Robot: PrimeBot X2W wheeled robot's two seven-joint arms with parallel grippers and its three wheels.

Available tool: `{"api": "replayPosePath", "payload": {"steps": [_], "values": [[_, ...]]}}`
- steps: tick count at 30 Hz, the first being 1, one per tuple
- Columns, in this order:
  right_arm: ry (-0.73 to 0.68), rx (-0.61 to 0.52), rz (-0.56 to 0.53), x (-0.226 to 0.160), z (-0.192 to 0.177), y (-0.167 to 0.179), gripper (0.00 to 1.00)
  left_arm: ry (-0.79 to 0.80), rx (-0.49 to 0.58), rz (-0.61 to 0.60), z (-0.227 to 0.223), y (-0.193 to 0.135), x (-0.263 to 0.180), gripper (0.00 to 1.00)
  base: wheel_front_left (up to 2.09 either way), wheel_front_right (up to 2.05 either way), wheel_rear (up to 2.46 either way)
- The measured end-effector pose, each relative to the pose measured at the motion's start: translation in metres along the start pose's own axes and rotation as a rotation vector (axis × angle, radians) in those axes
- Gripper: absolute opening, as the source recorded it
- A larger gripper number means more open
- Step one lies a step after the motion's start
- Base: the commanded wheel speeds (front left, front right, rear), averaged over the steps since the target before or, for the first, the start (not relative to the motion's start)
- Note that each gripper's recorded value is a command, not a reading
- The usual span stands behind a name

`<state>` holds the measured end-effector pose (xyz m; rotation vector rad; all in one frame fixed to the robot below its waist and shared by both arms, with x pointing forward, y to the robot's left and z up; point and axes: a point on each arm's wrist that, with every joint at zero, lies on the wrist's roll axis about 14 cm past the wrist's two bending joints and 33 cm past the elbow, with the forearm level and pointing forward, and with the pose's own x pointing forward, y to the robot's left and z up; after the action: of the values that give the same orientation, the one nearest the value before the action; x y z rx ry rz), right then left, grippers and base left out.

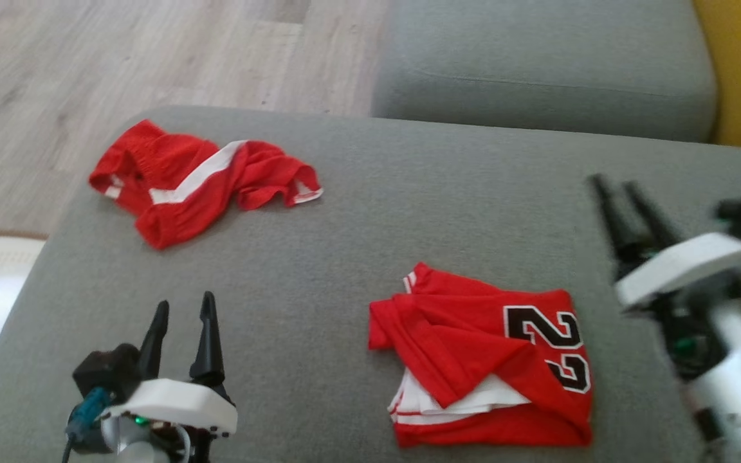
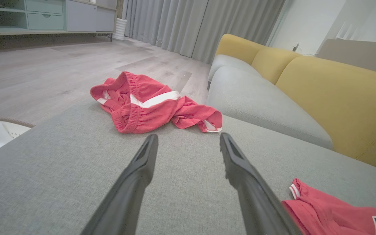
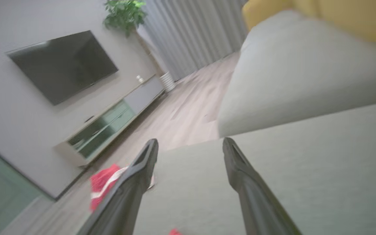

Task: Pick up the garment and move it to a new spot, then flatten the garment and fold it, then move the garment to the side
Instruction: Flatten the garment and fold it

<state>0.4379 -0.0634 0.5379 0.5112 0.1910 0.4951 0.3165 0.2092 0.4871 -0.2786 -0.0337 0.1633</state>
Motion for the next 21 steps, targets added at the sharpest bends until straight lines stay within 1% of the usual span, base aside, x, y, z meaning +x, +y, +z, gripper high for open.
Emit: {"api": "replayPosePath", "payload": {"steps": [2, 4, 5, 6, 7, 8, 9, 10, 12, 14, 18, 21], "values": [[-0.046, -0.064, -0.054, -0.011, 0.020, -0.022, 1.00, -0.010, -0.001, -0.011, 0.003, -0.004, 0.002, 1.00, 0.00, 0.00, 0.00], [-0.034, -0.138, -0.101, -0.023, 0.019, -0.040, 1.00, -0.013, -0.003, -0.023, 0.004, -0.008, 0.004, 1.00, 0.00, 0.00, 0.00], [-0.024, -0.148, -0.121, -0.029, 0.015, -0.046, 1.00, -0.010, -0.002, -0.027, 0.003, -0.009, 0.004, 1.00, 0.00, 0.00, 0.00], [-0.004, -0.150, -0.137, -0.033, 0.008, -0.051, 0.93, -0.007, -0.003, -0.031, 0.002, -0.010, 0.004, 1.00, 0.00, 0.00, 0.00], [0.024, -0.156, -0.148, -0.038, -0.002, -0.054, 0.77, -0.003, -0.003, -0.033, 0.001, -0.011, 0.004, 1.00, 0.00, 0.00, 0.00], [0.052, -0.162, -0.155, -0.040, -0.011, -0.056, 0.47, 0.002, -0.003, -0.034, -0.001, -0.011, 0.003, 1.00, 0.00, 0.00, 0.00], [0.082, -0.166, -0.161, -0.042, -0.019, -0.057, 0.12, 0.006, -0.002, -0.035, -0.002, -0.011, 0.003, 1.00, 0.00, 0.00, 0.00], [0.118, -0.178, -0.163, -0.043, -0.029, -0.056, 0.00, 0.008, -0.002, -0.036, -0.003, -0.012, 0.003, 1.00, 0.00, 0.00, 0.00], [0.228, -0.205, -0.161, -0.044, -0.052, -0.055, 0.00, 0.009, -0.002, -0.037, -0.003, -0.012, 0.003, 1.00, 0.00, 0.00, 0.00], [0.316, -0.186, -0.145, -0.043, -0.075, -0.047, 0.00, 0.009, -0.002, -0.032, -0.003, -0.011, 0.002, 1.00, 0.00, 0.00, 0.00], [0.470, -0.166, -0.079, -0.041, -0.114, -0.019, 0.00, 0.007, -0.003, -0.011, -0.002, -0.004, -0.001, 1.00, 0.00, 0.00, 0.00], [0.579, -0.159, -0.067, -0.046, -0.138, -0.014, 0.00, 0.007, -0.003, 0.006, -0.003, 0.001, -0.003, 1.00, 0.00, 0.00, 0.00]]}}
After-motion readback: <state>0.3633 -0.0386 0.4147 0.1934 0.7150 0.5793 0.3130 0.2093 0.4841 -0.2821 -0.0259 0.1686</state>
